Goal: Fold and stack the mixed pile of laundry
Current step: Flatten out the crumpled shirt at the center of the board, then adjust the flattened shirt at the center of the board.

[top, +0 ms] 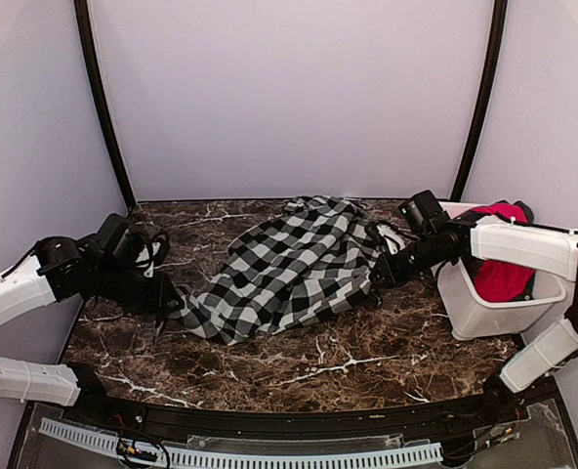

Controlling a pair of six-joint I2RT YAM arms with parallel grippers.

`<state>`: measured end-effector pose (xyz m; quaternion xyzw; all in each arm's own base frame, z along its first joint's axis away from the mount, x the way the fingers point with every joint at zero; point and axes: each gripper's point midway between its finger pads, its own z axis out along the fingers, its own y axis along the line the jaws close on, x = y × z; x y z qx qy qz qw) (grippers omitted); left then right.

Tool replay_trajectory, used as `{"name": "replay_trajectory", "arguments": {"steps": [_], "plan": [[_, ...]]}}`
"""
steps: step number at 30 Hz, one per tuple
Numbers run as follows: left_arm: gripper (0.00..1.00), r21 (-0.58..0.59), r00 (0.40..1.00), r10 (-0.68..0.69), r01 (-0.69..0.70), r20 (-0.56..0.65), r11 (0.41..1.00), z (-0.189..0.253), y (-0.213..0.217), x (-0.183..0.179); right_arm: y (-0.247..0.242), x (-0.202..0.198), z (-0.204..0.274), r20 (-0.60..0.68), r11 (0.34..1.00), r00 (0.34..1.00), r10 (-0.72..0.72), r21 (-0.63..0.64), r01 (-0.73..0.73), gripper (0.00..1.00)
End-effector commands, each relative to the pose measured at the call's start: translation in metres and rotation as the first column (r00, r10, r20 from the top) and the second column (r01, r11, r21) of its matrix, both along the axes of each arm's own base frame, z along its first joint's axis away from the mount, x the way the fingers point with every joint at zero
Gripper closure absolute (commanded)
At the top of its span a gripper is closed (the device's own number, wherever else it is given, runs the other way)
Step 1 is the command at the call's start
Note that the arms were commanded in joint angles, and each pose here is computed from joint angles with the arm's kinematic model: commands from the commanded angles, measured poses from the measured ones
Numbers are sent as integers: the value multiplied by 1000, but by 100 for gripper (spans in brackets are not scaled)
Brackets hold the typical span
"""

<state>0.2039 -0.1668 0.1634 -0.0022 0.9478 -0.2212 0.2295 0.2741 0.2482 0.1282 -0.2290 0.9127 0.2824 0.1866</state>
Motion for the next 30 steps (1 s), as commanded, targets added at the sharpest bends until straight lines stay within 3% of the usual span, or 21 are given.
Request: {"name": "replay_trajectory", "arguments": {"steps": [1, 2, 4, 5, 6, 9, 10, 11, 14, 17, 23, 30], "plan": [[75, 237, 994, -7, 33, -112, 971, -6, 15, -31, -23, -39, -20, -135, 991, 990, -40, -130, 23, 97], [71, 272, 995, 3, 24, -98, 962, -4, 20, -32, -30, -43, -22, -139, 986, 989, -59, -163, 36, 94], [49, 296, 999, 17, -5, -41, 955, 9, 32, -29, -35, -44, -15, -127, 980, 988, -84, -193, 58, 77], [33, 271, 1000, 24, -26, 8, 962, 22, 35, -26, -38, -43, -7, -113, 976, 989, -95, -205, 71, 65], [24, 263, 998, 51, -60, 43, 963, 30, 42, -18, -43, -39, 0, -89, 970, 989, -119, -223, 96, 54], [18, 128, 983, 93, -113, 159, 985, 61, 44, 13, -43, -29, 32, 3, 974, 992, -126, -191, 124, 33], [18, 107, 985, 88, -105, 148, 989, 57, 43, 26, -41, -24, 40, 37, 977, 992, -124, -171, 129, 25], [18, 72, 979, 89, -103, 183, 992, 61, 36, 42, -37, -18, 45, 64, 980, 991, -118, -152, 127, 23], [19, 89, 992, 38, -49, 123, 995, 33, 14, 84, -17, -8, 43, 75, 992, 996, -49, -110, 57, 23], [20, 41, 987, 11, -18, 161, 999, 32, -14, 127, 2, 7, 23, 48, 994, 999, 7, -107, -2, 25], [21, 18, 992, -32, 30, 121, 999, -2, -55, 198, 35, 34, -20, -8, 990, 997, 82, -111, -83, 27], [19, 152, 998, -16, 6, 68, 988, -64, -71, 278, 47, 28, -68, -94, 967, 984, 150, -194, -166, 27]]}}
